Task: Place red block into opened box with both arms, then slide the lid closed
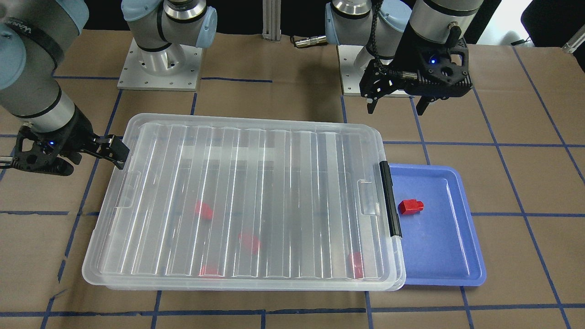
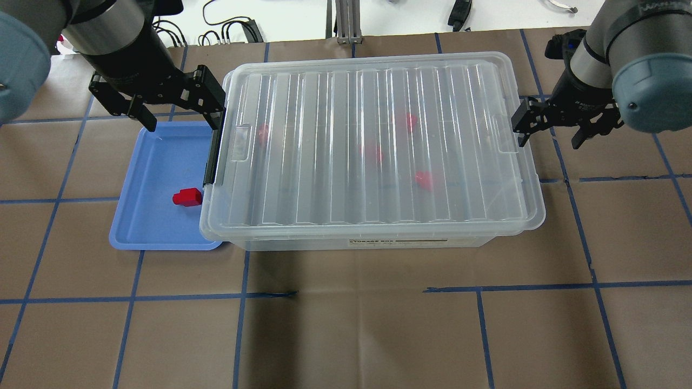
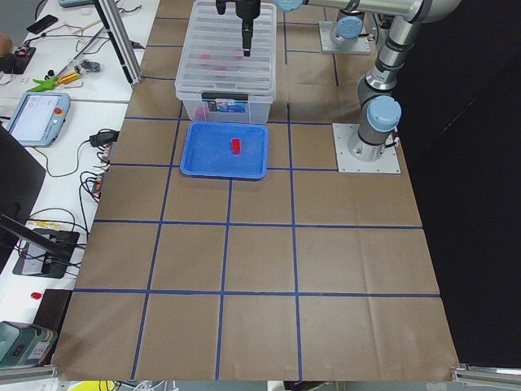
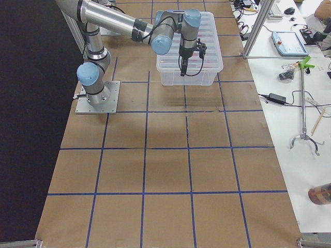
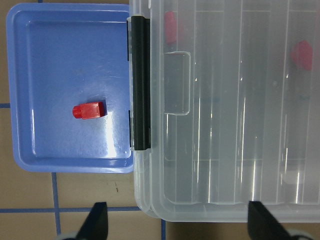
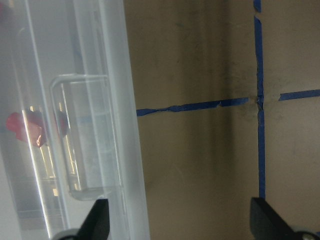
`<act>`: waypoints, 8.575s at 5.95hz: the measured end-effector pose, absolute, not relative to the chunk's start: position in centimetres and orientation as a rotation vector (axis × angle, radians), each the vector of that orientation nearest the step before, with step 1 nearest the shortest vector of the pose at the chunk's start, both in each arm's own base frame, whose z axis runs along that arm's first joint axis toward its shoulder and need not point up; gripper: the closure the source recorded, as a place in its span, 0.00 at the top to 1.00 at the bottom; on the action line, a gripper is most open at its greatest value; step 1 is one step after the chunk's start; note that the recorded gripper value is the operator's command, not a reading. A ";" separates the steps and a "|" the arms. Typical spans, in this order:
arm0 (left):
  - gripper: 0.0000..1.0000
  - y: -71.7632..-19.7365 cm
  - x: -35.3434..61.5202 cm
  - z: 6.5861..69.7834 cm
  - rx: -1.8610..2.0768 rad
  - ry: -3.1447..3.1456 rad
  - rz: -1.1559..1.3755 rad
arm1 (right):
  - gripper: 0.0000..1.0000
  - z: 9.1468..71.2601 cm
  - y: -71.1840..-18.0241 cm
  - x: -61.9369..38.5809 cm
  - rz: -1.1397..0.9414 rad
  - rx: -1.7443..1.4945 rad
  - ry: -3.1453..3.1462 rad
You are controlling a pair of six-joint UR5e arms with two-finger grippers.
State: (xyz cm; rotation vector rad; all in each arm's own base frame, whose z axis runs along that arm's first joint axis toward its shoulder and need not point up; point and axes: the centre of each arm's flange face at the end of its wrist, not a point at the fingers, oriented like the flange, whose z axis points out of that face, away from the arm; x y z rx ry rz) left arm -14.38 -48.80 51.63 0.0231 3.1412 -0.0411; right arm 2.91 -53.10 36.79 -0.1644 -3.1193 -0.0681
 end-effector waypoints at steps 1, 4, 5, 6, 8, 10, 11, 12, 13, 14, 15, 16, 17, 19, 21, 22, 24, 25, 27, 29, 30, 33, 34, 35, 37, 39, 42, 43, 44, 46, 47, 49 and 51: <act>0.98 -48.8 -14.4 51.7 0.023 3.141 -0.042 | 1.00 36.2 -52.9 2.9 -0.081 -0.164 -3.120; 0.98 -49.1 -14.4 51.4 0.023 3.143 -0.041 | 1.00 34.8 -52.7 2.8 -0.114 -0.131 -3.106; 0.98 -49.1 -14.4 51.4 0.023 3.142 -0.045 | 1.00 34.6 -53.0 2.6 -0.097 -0.092 -3.094; 0.98 -49.1 -14.4 51.4 0.023 3.141 -0.046 | 1.00 34.7 -53.2 2.3 -0.079 -0.063 -3.073; 0.98 -49.3 -14.4 51.2 0.023 3.142 -0.044 | 1.00 34.7 -53.3 0.4 -0.077 -0.048 -3.054; 0.98 -49.2 -14.4 51.3 0.024 3.143 -0.047 | 1.00 34.7 -53.3 -2.4 -0.085 -0.042 -3.055; 0.98 -49.1 -14.4 51.3 0.037 3.142 -0.049 | 1.00 34.7 -53.2 -3.8 -0.088 -0.047 -3.056; 0.98 -48.9 -14.4 51.6 0.065 3.143 -0.056 | 1.00 34.7 -53.1 -5.3 -0.091 -0.039 -3.058; 0.98 -48.6 -14.3 51.9 0.150 3.138 -0.064 | 1.00 34.8 -53.0 -6.7 -0.093 -0.029 -3.059; 0.97 -48.6 -13.9 52.0 0.295 3.123 -0.066 | 1.00 34.8 -52.8 -8.2 -0.095 -0.016 -3.060; 0.97 -48.8 -13.4 51.8 0.466 3.099 -0.056 | 1.00 35.0 -52.7 -9.7 -0.076 0.005 -3.056; 0.97 -49.0 -12.6 50.7 0.638 3.070 -0.023 | 1.00 35.3 -52.7 -11.1 -0.048 0.031 -3.037; 0.97 -49.7 -10.6 48.9 0.762 3.046 -0.002 | 1.00 35.4 -52.4 -12.6 -0.039 0.030 -3.020; 0.97 -50.9 -6.0 44.6 1.098 2.952 0.015 | 1.00 35.5 -51.8 -15.4 -0.042 0.008 -3.013; 0.97 -52.4 -2.8 39.2 1.474 2.788 0.022 | 1.00 35.6 -51.3 -16.9 -0.040 -0.025 -3.009; 0.97 -53.1 -1.5 36.5 1.629 2.691 0.008 | 1.00 35.9 -51.2 -17.1 -0.033 -0.037 -3.004; 0.97 -53.8 0.2 31.6 1.903 2.517 0.004 | 1.00 38.1 -50.8 -16.4 -0.011 -0.096 -2.999; 0.97 -54.4 0.9 29.5 2.007 2.454 0.014 | 1.00 40.4 -50.9 -14.7 -0.013 -0.154 -3.008; 0.97 -55.3 2.0 25.3 2.088 2.449 0.062 | 1.00 46.7 -52.3 -6.6 -0.044 -0.231 -3.022; 0.97 -55.7 2.3 21.8 2.108 2.464 0.087 | 1.00 51.4 -52.2 3.7 -0.062 -0.295 -3.068; 0.89 -55.8 2.3 20.3 2.112 2.460 0.085 | 1.00 52.1 -51.6 8.2 -0.068 -0.294 -3.100; 0.06 -55.9 2.0 18.6 2.146 2.414 0.069 | 1.00 52.2 -50.2 14.7 -0.095 -0.279 -3.159; 0.03 -56.0 2.0 19.0 2.148 2.397 0.061 | 1.00 52.2 -50.0 15.0 -0.094 -0.281 -3.161; 0.03 -56.1 1.8 20.1 2.142 2.379 0.050 | 1.00 52.2 -50.0 15.1 -0.094 -0.279 -3.161; 0.01 -55.7 1.3 25.7 2.130 2.360 0.029 | 1.00 52.2 -49.9 15.1 -0.092 -0.279 -3.154; 0.00 -54.5 -0.3 35.2 2.146 2.358 0.036 | 1.00 52.2 -49.9 15.0 -0.091 -0.280 -3.150; 0.00 -53.9 -12.4 41.9 2.050 2.415 -0.024 | 1.00 52.3 -49.9 15.1 -0.089 -0.276 -3.149; 0.00 -54.2 -18.0 40.9 2.057 2.403 -0.026 | 1.00 52.3 -49.8 15.2 -0.090 -0.268 -3.146; 0.00 -54.7 -22.1 38.4 2.071 2.383 -0.036 | 1.00 52.2 -49.7 15.6 -0.090 -0.253 -3.137; 0.00 -55.5 -23.9 30.9 2.152 2.326 -0.002 | 1.00 52.0 -49.8 15.9 -0.088 -0.237 -3.127; 0.01 -55.6 -22.3 28.1 2.170 2.327 0.022 | 1.00 51.8 -49.9 15.9 -0.091 -0.231 -3.124; 0.03 -55.5 -19.6 23.5 2.163 2.364 0.033 | 1.00 51.4 -50.3 15.8 -0.098 -0.213 -3.122; 0.97 -55.4 -19.9 20.1 2.164 2.365 -0.018 | 1.00 51.3 -50.4 15.6 -0.097 -0.215 -3.120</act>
